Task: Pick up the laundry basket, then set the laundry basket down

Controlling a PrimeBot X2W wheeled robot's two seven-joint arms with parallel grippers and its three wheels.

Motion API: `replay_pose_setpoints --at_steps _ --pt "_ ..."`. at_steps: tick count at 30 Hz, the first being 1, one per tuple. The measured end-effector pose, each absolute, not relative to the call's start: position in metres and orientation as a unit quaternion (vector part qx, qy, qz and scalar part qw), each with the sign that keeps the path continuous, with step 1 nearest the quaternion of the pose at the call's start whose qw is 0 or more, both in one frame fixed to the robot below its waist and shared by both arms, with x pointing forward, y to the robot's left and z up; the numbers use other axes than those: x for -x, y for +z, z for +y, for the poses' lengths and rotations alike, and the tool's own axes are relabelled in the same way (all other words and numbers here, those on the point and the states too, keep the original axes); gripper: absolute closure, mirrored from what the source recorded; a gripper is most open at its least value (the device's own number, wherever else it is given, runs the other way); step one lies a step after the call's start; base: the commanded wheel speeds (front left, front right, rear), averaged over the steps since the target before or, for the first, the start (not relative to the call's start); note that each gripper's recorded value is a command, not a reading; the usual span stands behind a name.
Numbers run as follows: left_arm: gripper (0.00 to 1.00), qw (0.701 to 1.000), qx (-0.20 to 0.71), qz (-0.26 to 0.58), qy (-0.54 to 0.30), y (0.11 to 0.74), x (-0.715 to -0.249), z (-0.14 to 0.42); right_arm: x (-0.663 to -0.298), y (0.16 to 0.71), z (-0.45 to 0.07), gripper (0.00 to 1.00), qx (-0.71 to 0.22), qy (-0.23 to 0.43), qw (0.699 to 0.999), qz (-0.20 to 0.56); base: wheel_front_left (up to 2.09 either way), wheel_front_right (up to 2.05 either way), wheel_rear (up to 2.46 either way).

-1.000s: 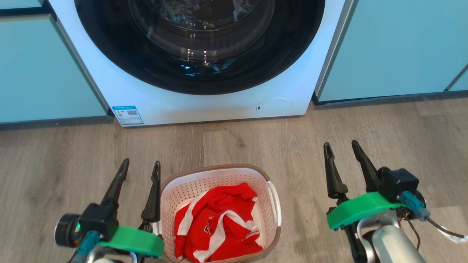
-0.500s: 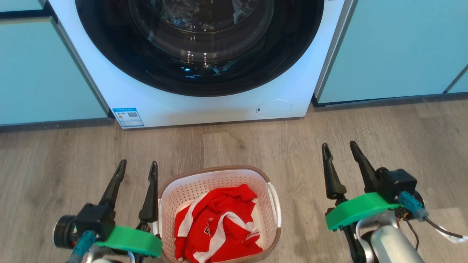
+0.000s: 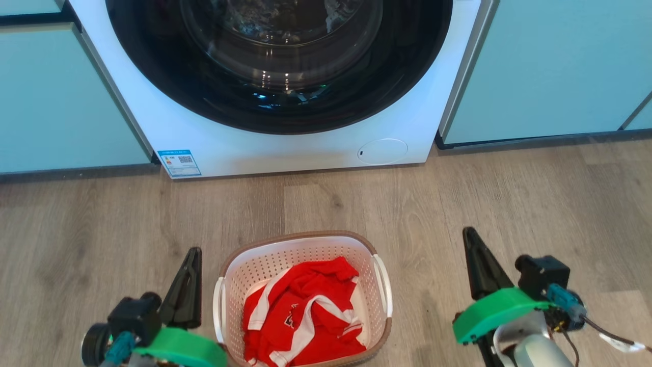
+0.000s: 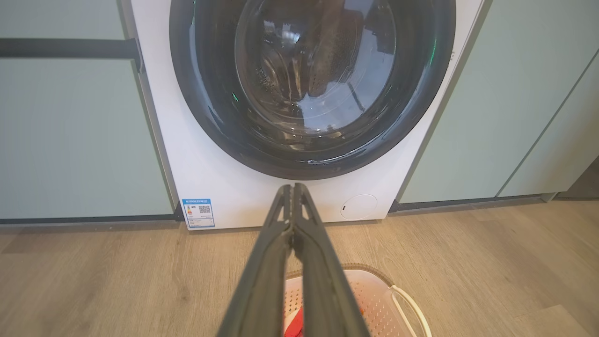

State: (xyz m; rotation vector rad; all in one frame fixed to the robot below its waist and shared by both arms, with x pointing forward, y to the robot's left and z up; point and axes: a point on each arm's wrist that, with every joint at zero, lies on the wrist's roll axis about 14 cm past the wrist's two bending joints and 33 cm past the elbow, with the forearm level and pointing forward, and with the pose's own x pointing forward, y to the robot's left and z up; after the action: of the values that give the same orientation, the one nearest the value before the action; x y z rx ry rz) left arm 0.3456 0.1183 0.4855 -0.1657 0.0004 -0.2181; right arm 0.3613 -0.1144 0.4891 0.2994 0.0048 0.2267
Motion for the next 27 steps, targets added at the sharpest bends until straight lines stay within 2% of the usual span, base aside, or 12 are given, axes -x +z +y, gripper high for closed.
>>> replay_pose_setpoints --at_steps 27 --pt "1.0 0.971 0.229 0.041 -0.063 0.472 -0.347 0.134 -0.365 0.483 -0.135 1.0 -0.278 0.066 0.958 0.027 0.0 0.0 0.0"
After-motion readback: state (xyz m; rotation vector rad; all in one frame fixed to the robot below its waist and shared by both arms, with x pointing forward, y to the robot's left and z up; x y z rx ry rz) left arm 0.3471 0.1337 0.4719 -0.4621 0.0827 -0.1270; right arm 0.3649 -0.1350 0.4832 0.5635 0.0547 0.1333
